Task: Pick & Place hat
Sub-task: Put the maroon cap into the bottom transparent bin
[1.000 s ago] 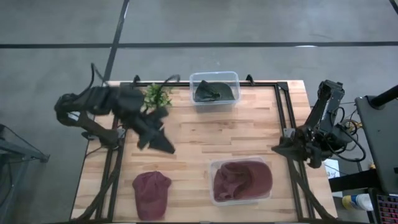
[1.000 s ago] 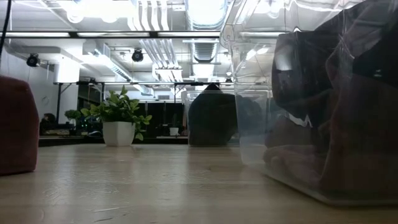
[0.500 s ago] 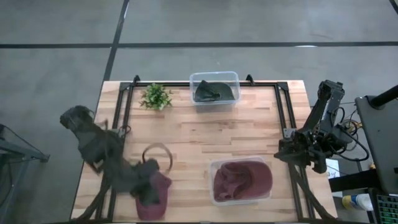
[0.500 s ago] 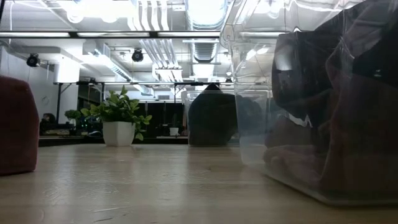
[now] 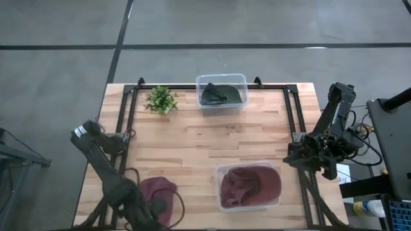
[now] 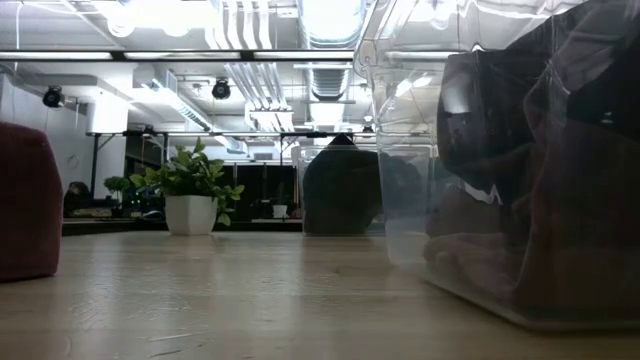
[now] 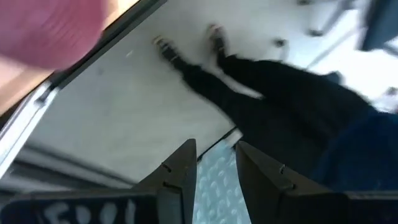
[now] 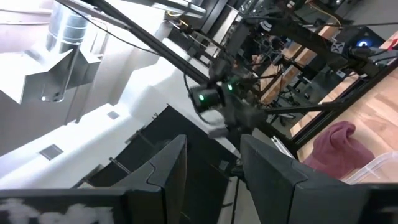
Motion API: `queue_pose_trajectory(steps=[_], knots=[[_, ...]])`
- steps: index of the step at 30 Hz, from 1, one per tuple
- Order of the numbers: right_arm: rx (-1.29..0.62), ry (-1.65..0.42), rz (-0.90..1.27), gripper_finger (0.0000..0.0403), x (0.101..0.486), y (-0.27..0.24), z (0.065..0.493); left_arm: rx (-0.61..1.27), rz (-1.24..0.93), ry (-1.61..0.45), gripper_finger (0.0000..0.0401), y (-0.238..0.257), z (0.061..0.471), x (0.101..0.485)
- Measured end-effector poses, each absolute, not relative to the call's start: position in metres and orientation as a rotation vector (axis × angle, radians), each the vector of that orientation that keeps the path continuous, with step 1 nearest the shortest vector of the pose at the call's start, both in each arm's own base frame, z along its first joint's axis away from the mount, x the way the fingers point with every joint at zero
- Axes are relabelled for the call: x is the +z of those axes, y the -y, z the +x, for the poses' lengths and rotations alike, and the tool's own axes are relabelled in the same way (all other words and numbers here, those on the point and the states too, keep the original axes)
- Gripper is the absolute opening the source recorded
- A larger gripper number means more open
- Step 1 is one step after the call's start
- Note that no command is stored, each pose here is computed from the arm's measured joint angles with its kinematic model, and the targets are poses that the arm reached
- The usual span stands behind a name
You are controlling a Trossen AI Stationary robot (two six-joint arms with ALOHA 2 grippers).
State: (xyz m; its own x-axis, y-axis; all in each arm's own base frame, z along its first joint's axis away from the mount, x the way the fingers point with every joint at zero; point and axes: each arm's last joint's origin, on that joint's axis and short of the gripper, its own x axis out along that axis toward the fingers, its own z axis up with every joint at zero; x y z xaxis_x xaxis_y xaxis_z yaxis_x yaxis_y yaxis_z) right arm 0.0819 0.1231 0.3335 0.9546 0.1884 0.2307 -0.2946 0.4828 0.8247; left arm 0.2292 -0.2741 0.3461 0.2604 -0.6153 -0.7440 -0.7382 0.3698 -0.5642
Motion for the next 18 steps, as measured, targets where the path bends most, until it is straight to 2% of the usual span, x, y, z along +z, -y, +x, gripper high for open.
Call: queue_pose_trajectory(steps=[8,15,18], knots=[[0.294,0.116,1.019,0.0146,0.334,-0.123,0.082,0.398,-1.401,-1.68,0.0106,0.29,0.228,0.294],[0.294,0.116,1.015,0.0146,0.334,-0.123,0.082,0.303,-1.415,-1.714,0.0106,0.293,0.229,0.272],[0.294,0.117,1.016,0.0146,0.334,-0.123,0.082,0.222,-1.458,-1.646,0.0108,0.299,0.233,0.273]])
